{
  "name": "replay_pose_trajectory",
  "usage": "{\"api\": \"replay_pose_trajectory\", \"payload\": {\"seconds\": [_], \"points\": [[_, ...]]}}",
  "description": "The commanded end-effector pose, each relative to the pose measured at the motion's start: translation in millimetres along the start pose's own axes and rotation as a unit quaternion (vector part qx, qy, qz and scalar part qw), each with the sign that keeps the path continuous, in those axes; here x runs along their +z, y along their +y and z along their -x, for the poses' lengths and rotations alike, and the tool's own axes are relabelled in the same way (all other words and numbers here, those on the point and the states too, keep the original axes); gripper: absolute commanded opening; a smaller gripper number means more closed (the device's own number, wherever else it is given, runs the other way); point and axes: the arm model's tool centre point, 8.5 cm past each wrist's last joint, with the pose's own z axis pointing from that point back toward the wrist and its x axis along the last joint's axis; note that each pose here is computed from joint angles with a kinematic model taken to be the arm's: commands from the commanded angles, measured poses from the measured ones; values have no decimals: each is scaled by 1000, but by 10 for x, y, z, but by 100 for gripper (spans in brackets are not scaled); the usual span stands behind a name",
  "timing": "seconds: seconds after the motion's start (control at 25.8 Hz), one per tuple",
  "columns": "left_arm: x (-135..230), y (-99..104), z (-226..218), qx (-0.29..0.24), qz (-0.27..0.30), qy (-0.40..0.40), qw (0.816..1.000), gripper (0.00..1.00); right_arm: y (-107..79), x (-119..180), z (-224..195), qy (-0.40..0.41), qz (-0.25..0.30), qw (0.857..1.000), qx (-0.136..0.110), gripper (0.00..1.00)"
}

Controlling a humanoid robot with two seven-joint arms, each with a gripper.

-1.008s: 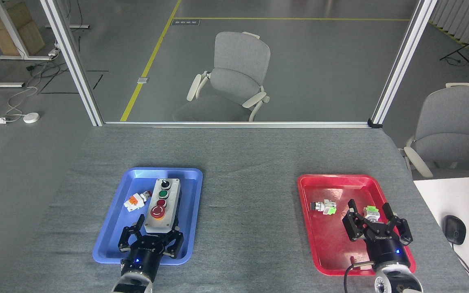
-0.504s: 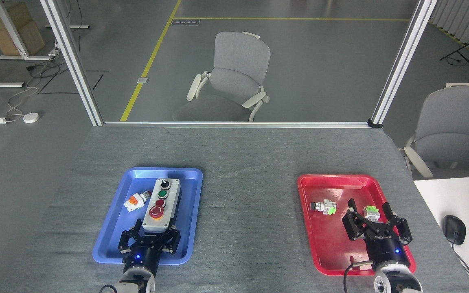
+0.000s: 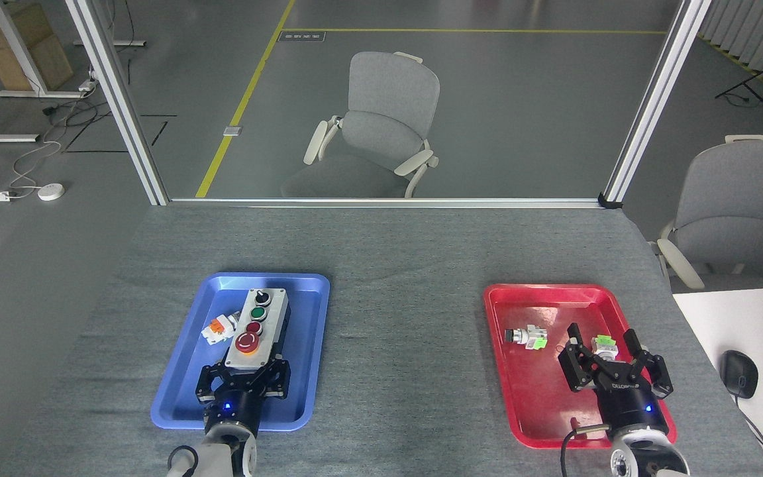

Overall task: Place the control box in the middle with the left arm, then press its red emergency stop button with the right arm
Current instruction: 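Close the left gripper on the control box's near end, then drag the control box with the left gripper off the blue tray toward the table middle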

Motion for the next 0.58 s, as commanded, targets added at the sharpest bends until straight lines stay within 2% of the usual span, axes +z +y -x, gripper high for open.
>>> {"api": "replay_pose_trajectory", "payload": {"seconds": [0.0,0.16,0.27,0.35,0.54], "points": [[1,-49,-28,14,9,0,1000,38,-1,0,3,1,0,1000,0,99],[-6,70,-102,24,-32,-35,999,1,-1,0,3,1,0,1000,0,99],[100,194,-200,39,-68,-57,995,0,-7,0,15,1,0,1000,2,99],[148,388,-293,49,-97,-70,992,0,-1,6,16,1,0,1000,2,99],[231,629,-605,54,-108,-107,987,0,-1,6,16,1,0,1000,2,99]]}}
